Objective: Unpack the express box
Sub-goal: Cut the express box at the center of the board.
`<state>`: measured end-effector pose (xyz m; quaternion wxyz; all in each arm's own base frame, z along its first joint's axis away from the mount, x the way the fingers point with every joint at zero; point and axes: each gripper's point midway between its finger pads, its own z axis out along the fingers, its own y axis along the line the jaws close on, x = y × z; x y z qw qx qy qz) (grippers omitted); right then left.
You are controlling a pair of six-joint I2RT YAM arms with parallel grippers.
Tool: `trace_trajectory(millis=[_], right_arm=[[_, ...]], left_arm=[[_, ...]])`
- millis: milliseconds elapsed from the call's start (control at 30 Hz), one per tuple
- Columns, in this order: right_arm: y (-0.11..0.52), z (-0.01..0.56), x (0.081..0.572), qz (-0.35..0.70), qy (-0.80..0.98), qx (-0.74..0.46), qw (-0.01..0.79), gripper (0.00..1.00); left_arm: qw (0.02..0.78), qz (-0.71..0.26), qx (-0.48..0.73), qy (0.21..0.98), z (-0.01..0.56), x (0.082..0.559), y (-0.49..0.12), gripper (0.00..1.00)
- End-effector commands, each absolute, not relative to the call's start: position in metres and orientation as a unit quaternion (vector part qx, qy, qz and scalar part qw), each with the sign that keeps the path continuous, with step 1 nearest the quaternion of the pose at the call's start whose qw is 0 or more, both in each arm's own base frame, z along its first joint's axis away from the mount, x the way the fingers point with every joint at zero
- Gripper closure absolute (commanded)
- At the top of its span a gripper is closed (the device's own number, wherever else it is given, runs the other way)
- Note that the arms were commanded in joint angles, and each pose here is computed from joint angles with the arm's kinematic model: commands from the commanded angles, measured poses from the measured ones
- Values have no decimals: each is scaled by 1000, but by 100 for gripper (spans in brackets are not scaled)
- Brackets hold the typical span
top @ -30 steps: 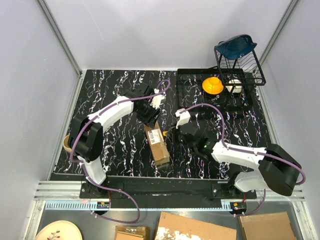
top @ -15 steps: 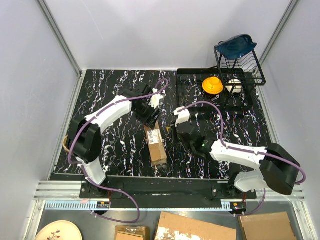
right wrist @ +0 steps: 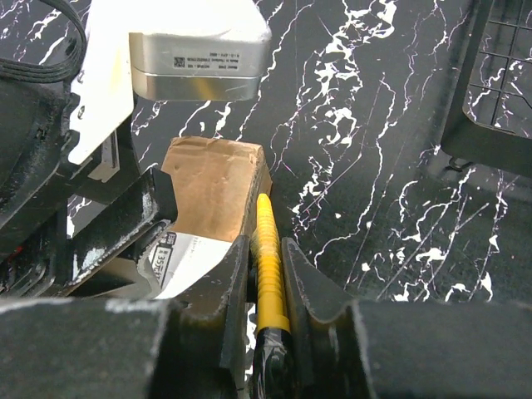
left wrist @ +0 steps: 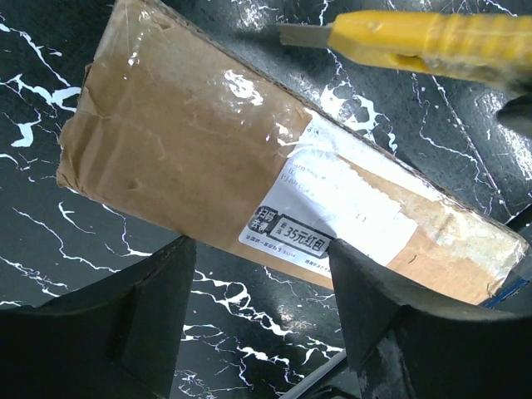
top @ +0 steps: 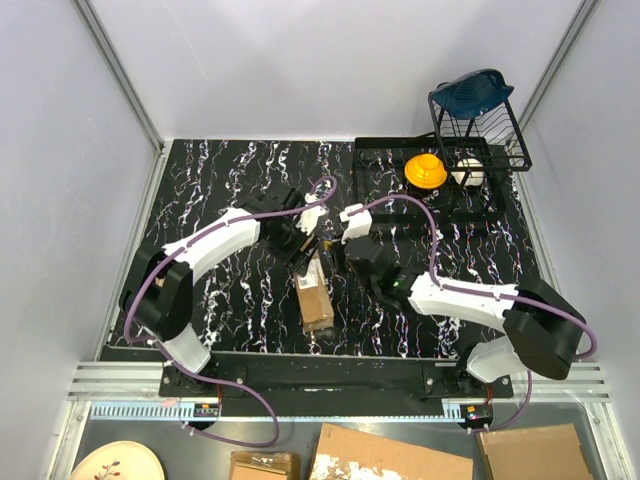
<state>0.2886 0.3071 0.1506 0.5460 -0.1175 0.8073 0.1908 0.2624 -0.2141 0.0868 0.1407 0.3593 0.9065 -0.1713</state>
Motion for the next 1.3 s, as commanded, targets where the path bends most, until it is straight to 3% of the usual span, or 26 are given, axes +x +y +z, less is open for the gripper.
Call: trace_trajectory(millis=[0,1267], right_arm=[[320,178,306,203,777,-103,586,100],[330,176,326,200,750,-80,625,100]], left_arm=[[187,-169,346,904,86,281,-221,32],[172,-146,312,923,57,281,-208,38]])
